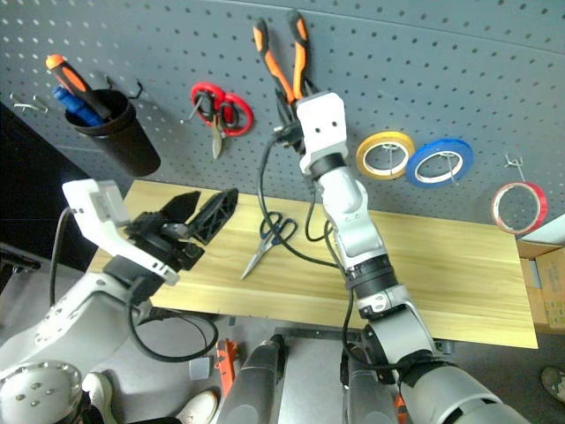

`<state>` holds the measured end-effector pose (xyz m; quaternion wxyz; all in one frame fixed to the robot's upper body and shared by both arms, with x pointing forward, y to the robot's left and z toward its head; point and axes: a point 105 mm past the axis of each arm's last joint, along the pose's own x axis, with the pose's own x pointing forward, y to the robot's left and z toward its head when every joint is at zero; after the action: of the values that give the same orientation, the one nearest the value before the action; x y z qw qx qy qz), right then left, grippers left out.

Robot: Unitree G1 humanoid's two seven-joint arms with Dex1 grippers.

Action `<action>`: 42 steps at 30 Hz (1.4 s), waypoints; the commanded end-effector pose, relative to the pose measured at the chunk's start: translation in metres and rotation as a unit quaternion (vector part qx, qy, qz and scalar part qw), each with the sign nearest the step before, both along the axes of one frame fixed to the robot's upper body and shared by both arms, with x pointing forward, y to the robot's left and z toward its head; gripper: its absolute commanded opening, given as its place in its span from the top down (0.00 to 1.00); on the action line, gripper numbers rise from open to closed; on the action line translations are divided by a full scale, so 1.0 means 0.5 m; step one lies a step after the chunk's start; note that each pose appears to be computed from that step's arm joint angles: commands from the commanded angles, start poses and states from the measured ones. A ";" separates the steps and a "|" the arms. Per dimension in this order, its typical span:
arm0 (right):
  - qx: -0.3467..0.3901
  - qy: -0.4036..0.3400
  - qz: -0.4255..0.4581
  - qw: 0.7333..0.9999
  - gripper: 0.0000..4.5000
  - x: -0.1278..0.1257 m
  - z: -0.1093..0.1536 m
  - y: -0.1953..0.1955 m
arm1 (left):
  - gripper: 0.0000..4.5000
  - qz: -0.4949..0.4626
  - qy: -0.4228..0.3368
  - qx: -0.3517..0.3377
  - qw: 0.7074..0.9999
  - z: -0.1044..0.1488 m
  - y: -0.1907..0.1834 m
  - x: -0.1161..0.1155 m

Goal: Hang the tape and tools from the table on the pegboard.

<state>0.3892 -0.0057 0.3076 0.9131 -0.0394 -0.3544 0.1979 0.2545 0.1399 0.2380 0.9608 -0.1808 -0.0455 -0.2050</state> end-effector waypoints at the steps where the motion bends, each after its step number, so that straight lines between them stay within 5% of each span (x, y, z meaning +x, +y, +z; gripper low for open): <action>1: 0.043 -0.082 0.006 0.996 0.62 -0.045 0.107 -0.011 | 0.00 -0.014 -0.024 -0.003 1.000 0.018 -0.009 -0.009; 9: 0.049 -0.098 -0.016 0.994 0.62 -0.037 0.134 -0.032 | 0.00 -0.018 -0.025 -0.003 1.000 0.017 -0.010 -0.005; 19: 0.001 0.006 -0.031 0.999 0.62 -0.003 -0.061 -0.021 | 0.00 -0.021 -0.022 0.002 1.000 0.015 -0.010 -0.006; 30: -0.024 0.017 -0.053 0.998 0.62 0.010 -0.080 -0.032 | 0.00 -0.024 -0.018 0.002 1.000 0.014 -0.011 -0.005; 38: -0.028 0.009 -0.042 0.999 0.06 0.003 -0.074 -0.032 | 0.00 -0.025 -0.018 0.001 1.000 0.013 -0.012 -0.005; 42: -0.026 0.016 -0.048 0.998 0.01 0.000 -0.078 -0.044 | 0.00 -0.029 -0.015 -0.002 0.999 0.010 -0.017 -0.005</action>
<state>0.3968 -0.0260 0.2570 0.9327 -0.0826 -0.3110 0.1630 0.2570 0.1348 0.2357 0.9570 -0.1797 -0.0379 -0.2245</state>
